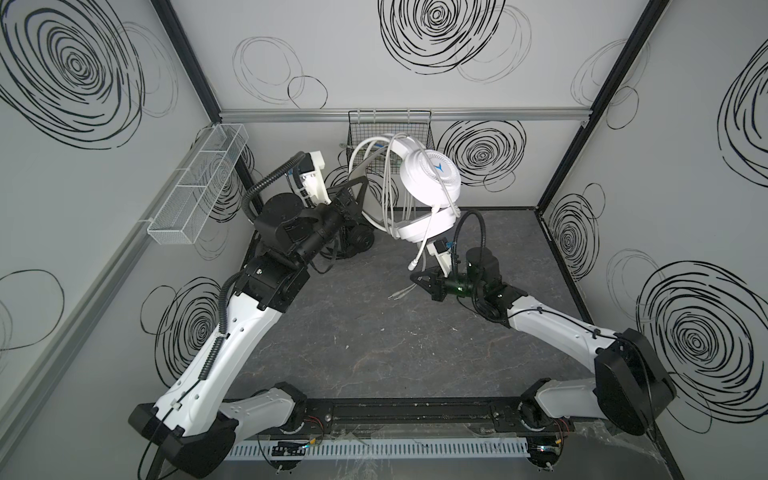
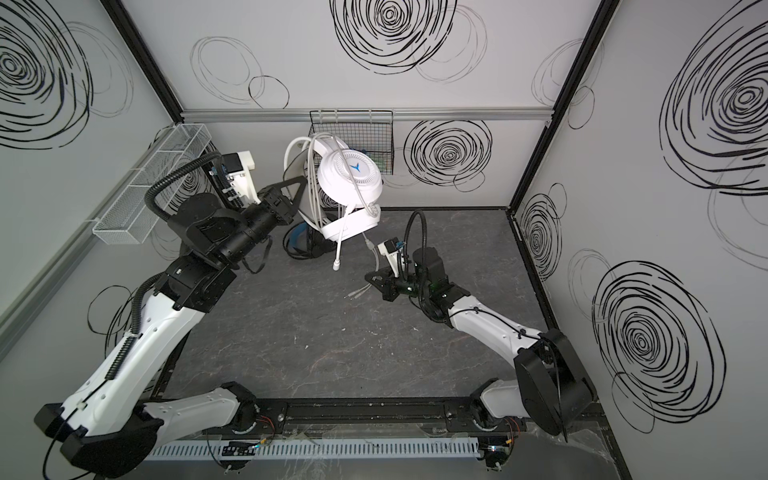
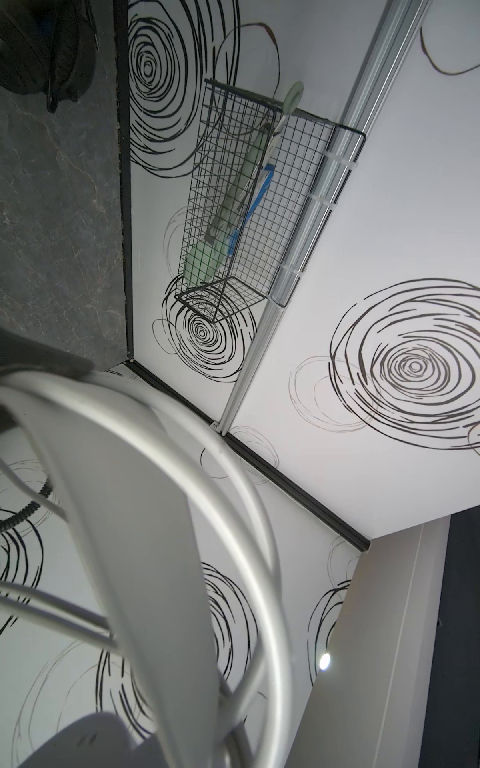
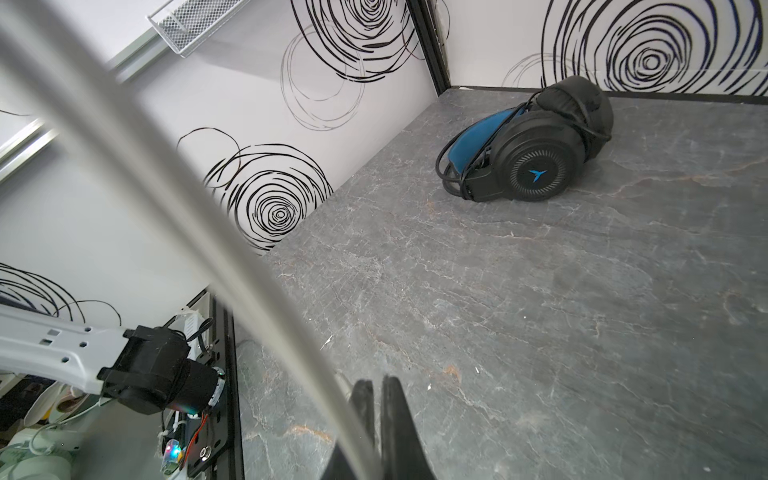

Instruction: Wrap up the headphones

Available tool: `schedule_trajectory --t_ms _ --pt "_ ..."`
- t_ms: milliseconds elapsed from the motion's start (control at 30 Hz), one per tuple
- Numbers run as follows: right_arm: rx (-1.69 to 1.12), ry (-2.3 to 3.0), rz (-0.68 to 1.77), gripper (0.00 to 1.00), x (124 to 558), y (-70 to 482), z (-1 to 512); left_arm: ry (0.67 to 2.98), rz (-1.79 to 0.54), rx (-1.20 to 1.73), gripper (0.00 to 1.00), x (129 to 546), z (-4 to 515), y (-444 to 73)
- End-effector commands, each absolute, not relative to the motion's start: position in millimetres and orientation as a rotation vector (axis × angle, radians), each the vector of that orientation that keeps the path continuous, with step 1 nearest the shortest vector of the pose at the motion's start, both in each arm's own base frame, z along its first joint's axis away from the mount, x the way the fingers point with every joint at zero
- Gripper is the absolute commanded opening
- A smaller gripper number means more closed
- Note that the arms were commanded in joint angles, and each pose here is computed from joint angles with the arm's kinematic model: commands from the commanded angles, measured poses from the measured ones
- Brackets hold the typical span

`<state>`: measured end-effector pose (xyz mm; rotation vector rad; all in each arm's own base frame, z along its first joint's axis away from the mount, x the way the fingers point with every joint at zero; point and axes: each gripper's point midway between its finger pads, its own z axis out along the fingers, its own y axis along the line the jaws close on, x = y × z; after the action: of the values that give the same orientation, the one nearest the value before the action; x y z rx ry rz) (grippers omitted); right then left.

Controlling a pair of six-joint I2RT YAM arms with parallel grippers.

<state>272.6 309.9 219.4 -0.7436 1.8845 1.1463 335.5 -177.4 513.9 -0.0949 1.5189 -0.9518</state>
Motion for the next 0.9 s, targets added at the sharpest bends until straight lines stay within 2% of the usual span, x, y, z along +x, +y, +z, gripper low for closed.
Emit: schedule_trajectory --t_ms 0,300,867 --pt "-0.796 1.92 1.101 0.0 258 307 209 1.397 -0.979 -0.24 0.0 343 543 -155" --pt "-1.052 1.968 1.049 0.0 216 329 190 1.453 -0.852 -0.418 0.0 382 516 -132" --pt "-1.396 1.813 0.858 0.0 161 368 230 1.635 -0.402 -0.535 0.0 430 408 -96"
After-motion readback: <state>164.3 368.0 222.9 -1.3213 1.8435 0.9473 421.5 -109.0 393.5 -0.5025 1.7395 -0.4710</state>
